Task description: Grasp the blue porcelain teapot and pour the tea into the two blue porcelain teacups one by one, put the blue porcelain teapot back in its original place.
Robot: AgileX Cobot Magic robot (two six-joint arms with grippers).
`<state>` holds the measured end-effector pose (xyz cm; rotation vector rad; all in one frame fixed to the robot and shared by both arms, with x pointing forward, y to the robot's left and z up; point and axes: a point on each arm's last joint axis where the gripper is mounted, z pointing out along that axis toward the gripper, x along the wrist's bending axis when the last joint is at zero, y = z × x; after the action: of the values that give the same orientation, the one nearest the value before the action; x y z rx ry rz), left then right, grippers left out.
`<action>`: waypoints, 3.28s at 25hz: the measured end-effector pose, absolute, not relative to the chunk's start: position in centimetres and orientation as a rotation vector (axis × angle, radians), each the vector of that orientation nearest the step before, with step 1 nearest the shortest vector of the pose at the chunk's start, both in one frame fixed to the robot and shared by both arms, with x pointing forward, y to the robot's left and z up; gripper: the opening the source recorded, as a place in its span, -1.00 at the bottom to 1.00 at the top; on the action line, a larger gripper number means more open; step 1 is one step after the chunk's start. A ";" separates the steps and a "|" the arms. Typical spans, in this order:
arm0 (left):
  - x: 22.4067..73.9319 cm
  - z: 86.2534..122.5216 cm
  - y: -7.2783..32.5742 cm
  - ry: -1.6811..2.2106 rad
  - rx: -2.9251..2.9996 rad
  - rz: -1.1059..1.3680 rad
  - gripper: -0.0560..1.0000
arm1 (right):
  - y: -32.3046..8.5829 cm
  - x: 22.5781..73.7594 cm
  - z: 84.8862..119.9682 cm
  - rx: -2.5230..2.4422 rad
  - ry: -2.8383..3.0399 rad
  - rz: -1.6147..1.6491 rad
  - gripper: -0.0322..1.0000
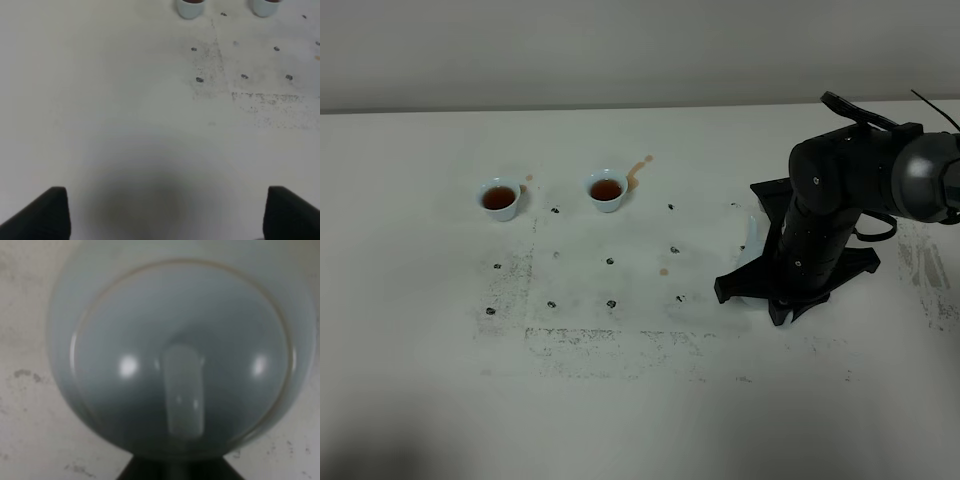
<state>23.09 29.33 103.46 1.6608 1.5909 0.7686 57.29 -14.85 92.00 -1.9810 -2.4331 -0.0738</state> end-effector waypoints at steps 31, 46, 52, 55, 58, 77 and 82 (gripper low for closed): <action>23.1 103.5 29.3 1.591 1.661 0.769 0.51 | -16.5 55.3 100.2 -2.038 -2.493 -0.213 0.19; 23.1 103.5 29.3 1.591 1.661 0.769 0.51 | -27.5 53.0 107.1 -2.328 -2.381 -0.146 0.18; 23.1 103.5 29.3 1.591 1.661 0.769 0.51 | -27.9 46.1 111.5 -2.375 -2.419 -0.422 0.18; 23.1 103.5 29.3 1.591 1.661 0.769 0.51 | -28.4 41.3 111.3 -2.386 -2.423 -0.493 0.18; 23.1 103.5 29.3 1.591 1.661 0.769 0.51 | -28.9 36.7 110.3 -2.403 -2.437 -0.570 0.18; 23.1 103.5 29.3 1.591 1.661 0.769 0.51 | -29.4 25.0 105.4 -2.333 -2.595 -1.321 0.18; 23.1 103.5 29.3 1.591 1.661 0.769 0.51 | -29.2 23.1 105.5 -2.384 -2.551 -1.536 0.18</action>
<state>23.09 29.33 103.46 1.6608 1.5909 0.7686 23.06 -29.23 105.47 -2.3836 -2.5506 -1.5356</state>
